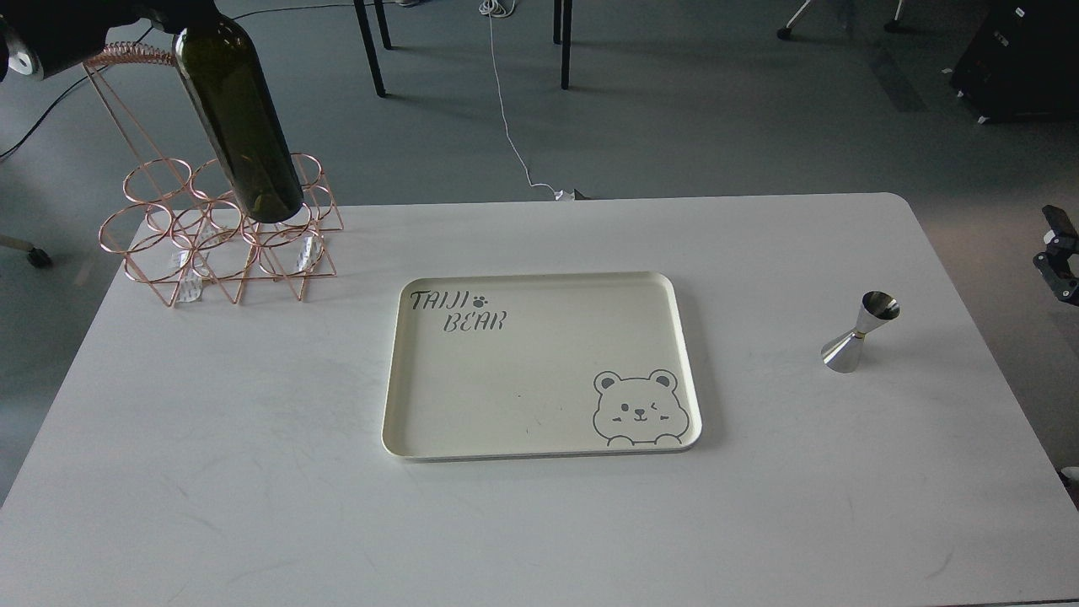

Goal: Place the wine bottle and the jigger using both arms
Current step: 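Lift the bottle with the left gripper and carry it over the copper rack, then lower the bottle into the copper rack and release it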

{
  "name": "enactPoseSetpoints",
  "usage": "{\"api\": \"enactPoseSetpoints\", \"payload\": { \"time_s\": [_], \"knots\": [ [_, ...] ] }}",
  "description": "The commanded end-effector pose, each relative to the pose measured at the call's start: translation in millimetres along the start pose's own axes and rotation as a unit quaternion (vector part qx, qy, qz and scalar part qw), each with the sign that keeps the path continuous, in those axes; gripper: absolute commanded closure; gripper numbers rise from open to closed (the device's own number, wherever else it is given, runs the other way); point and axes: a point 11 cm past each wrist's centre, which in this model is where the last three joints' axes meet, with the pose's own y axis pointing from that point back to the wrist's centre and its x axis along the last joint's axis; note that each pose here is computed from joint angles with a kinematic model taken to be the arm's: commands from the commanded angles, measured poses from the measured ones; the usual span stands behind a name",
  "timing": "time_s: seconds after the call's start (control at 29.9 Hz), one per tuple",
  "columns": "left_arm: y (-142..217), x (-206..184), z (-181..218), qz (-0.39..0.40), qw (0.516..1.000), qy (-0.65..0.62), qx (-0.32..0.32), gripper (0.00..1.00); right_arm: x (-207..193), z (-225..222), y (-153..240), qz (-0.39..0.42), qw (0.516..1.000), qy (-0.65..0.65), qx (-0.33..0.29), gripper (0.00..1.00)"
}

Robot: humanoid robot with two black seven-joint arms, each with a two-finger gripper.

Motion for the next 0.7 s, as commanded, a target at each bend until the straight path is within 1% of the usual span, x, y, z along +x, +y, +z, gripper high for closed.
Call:
{"api": "enactPoseSetpoints", "payload": {
  "time_s": [0.0,0.2,0.67],
  "knots": [
    [0,-5,-2,-0.003,1.000,0.005,0.004,0.92,0,1,0,0.001,1.000,0.000,-0.001,0.02],
    [1,-20,-5,-0.016,1.000,0.014,0.008,0.92,0,0,0,-0.001,1.000,-0.001,0.000,0.02],
    [-2,-32,-14,-0.014,0.999,0.024,0.024,0.91,0,0,0,0.000,1.000,-0.001,0.000,0.02]
  ]
}}
